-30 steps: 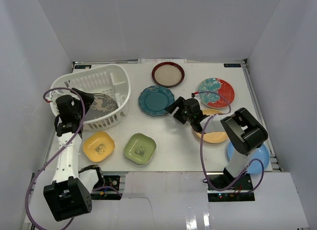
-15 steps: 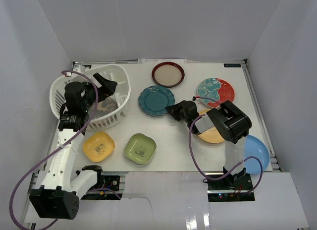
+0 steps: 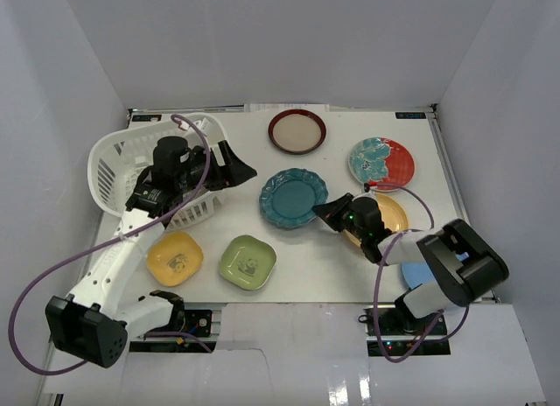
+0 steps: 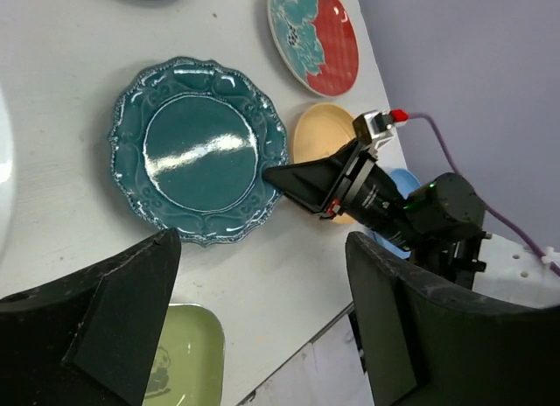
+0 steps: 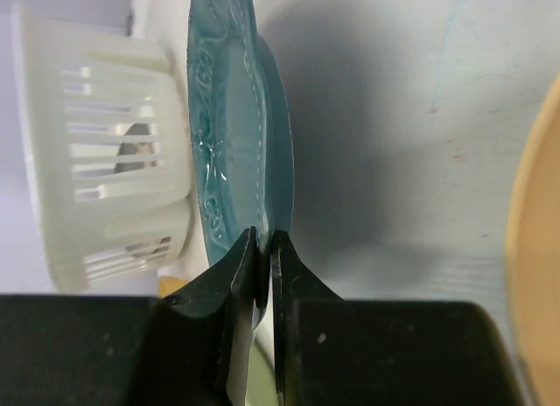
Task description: Place the plates into the plastic bin on the countertop
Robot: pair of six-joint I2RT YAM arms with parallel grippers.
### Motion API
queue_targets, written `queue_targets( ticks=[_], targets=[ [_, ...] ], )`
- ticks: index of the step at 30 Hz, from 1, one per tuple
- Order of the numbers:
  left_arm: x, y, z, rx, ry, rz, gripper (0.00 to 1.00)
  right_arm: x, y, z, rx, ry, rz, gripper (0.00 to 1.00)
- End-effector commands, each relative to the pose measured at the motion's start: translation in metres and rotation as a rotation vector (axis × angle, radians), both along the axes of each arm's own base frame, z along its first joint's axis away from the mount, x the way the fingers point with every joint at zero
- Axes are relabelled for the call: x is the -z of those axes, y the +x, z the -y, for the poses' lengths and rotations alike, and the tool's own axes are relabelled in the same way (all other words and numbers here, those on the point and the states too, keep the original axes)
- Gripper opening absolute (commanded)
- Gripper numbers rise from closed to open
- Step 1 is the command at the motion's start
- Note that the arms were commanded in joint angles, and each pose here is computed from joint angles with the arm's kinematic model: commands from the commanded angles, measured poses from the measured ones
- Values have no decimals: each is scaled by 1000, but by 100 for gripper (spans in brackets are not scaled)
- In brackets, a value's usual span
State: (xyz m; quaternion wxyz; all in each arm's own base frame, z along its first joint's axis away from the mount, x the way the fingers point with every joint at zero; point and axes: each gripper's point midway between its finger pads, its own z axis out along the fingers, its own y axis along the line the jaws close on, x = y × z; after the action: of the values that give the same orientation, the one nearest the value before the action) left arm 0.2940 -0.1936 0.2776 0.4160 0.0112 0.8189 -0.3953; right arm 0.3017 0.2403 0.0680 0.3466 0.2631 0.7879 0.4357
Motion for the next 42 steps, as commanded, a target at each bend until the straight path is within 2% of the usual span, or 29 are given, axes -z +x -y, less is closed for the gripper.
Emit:
queue_targets(
  ticks=[1, 5, 10, 15, 18, 21, 22, 25, 26, 28, 29, 30, 31, 32, 34, 35, 37, 38, 41, 42],
  targets=[
    [-9, -1, 17, 55, 44, -6, 86, -114, 11, -2, -58, 162, 328, 8],
    [14, 8, 28, 42, 112, -50, 85, -146, 0, 14, -125, 259, 381, 8],
    [38, 34, 33, 20, 159, -82, 88, -171, -19, 9, -257, 329, 432, 8],
    [41, 51, 63, 120, 94, -99, 89, -186, -30, 7, -308, 385, 460, 8],
    [60, 62, 59, 83, 132, -124, 87, -197, -39, 7, -350, 429, 498, 8],
    [66, 67, 55, 58, 162, -113, 80, -199, -41, 9, -359, 435, 504, 8],
    [65, 68, 56, 59, 156, -104, 77, -199, -41, 9, -362, 435, 503, 8],
    [61, 64, 63, 95, 114, -98, 55, -199, -43, 7, -381, 439, 499, 8],
    [59, 64, 63, 87, 102, -106, 36, -199, -44, 7, -388, 439, 504, 8],
    [55, 65, 63, 82, 94, -99, 20, -196, -46, 7, -392, 442, 493, 8],
    [53, 64, 63, 82, 89, -98, 6, -194, -45, 8, -387, 442, 485, 9],
    [51, 64, 63, 79, 90, -92, 0, -192, -45, 8, -385, 439, 477, 13],
    [45, 64, 62, 76, 82, -80, 0, -189, -46, 8, -387, 434, 470, 18],
    [42, 63, 63, 77, 77, -75, 0, -188, -46, 8, -384, 430, 465, 31],
    [31, 63, 59, 56, 61, -59, 0, -186, -47, 9, -387, 416, 468, 47],
    [25, 64, 58, 40, 48, -53, 0, -181, -46, 8, -392, 403, 445, 59],
    [14, 68, 51, 3, 33, -35, 0, -178, -47, 9, -388, 364, 451, 72],
    [1, 68, 46, -13, 14, -14, 0, -178, -47, 10, -386, 348, 454, 83],
    [-37, 78, 18, -96, -51, 45, 0, -174, -52, 10, -408, 291, 460, 98],
    [-46, 80, 7, -125, -63, 60, 0, -173, -53, 10, -410, 277, 461, 99]
  ],
)
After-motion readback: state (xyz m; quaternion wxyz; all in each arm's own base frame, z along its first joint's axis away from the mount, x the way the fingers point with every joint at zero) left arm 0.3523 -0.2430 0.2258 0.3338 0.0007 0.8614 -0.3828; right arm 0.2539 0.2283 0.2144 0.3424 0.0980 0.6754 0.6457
